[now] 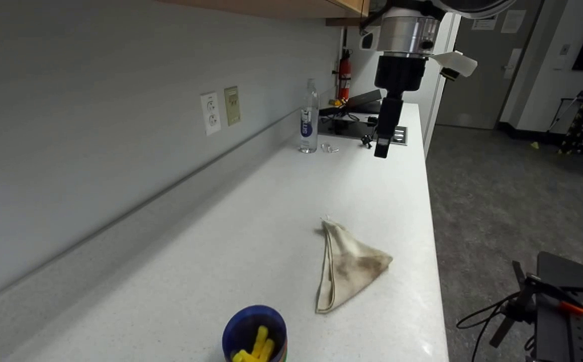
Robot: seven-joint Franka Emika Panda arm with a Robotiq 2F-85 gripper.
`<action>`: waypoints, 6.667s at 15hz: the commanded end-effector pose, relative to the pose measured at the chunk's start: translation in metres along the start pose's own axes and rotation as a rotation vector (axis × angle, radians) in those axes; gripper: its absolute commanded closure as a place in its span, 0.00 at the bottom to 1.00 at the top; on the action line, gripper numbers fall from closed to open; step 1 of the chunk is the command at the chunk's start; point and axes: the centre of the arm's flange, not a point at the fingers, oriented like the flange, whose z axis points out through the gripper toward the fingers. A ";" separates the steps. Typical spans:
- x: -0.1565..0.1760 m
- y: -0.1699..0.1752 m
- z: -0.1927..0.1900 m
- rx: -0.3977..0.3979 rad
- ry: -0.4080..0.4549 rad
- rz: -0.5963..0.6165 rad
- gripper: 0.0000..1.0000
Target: Unfold the cloth
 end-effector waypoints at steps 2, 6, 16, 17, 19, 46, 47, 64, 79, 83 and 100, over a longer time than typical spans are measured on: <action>0.000 0.000 0.000 0.000 0.000 0.000 0.00; 0.012 -0.006 0.003 0.009 0.016 -0.009 0.00; 0.044 -0.033 0.060 -0.036 0.019 -0.043 0.00; 0.047 -0.031 0.066 -0.037 0.024 -0.040 0.00; 0.052 -0.029 0.081 -0.035 0.020 -0.045 0.00; 0.103 0.013 0.201 0.091 -0.078 0.161 0.00; 0.104 0.016 0.204 0.100 -0.077 0.175 0.00; 0.110 0.015 0.234 0.165 -0.102 0.243 0.28; 0.105 0.008 0.216 0.123 -0.086 0.237 0.99; 0.087 -0.004 0.200 0.102 -0.093 0.201 0.99; -0.028 -0.044 0.185 0.017 -0.325 0.061 0.99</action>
